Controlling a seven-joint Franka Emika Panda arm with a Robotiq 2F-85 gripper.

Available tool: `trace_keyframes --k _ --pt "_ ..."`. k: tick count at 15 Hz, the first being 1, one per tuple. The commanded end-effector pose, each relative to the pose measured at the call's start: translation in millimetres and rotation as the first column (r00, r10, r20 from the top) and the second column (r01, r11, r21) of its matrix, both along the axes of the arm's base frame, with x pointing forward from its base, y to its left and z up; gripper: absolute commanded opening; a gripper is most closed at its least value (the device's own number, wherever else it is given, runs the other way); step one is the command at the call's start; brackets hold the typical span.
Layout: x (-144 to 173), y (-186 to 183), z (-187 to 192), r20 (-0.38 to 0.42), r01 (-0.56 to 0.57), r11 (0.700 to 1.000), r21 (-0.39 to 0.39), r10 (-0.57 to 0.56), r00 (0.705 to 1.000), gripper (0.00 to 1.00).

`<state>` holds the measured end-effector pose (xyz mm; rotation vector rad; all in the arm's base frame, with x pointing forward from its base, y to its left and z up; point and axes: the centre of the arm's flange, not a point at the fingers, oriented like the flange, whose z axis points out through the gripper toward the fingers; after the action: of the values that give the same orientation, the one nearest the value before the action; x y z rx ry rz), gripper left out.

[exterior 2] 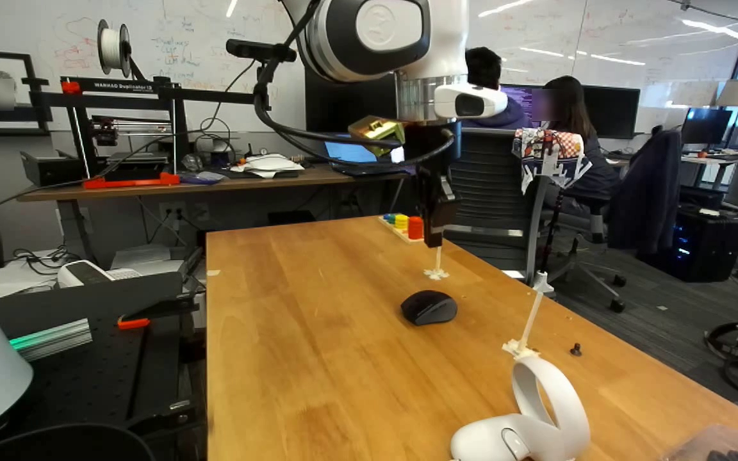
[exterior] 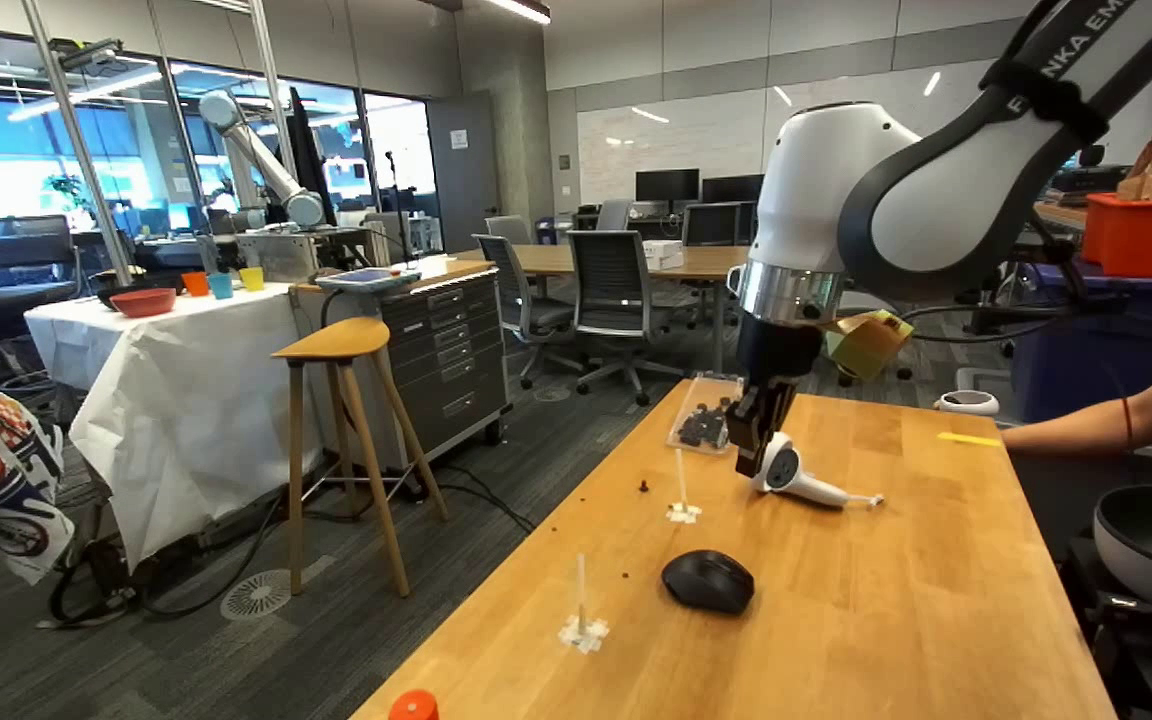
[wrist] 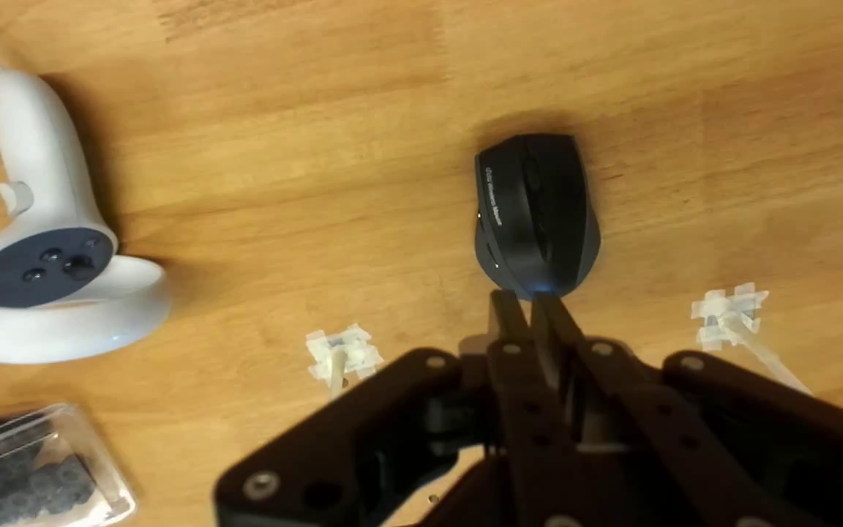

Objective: Left click the mouse

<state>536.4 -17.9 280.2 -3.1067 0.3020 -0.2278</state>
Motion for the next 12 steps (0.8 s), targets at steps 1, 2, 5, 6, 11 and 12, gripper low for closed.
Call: trace_keyframes --k 1,2,5,6,11,12 --pt "11.8 3.5 -19.3 -0.011 0.032 0.999 -0.011 -0.032 0.999 0.11" --pt "12.8 4.3 -27.0 -0.022 0.038 0.999 -0.013 -0.039 0.999 0.11" --pt "15.0 6.5 -45.3 -0.050 0.053 0.998 -0.019 -0.054 0.997 0.11" --pt "16.3 6.6 -52.4 -0.059 0.059 0.998 -0.022 -0.061 0.996 0.12" --pt "21.5 8.7 -76.8 -0.088 0.083 0.996 -0.030 -0.086 0.992 0.11" --pt "23.0 9.1 -82.0 -0.094 0.086 0.996 -0.034 -0.089 0.992 0.11"
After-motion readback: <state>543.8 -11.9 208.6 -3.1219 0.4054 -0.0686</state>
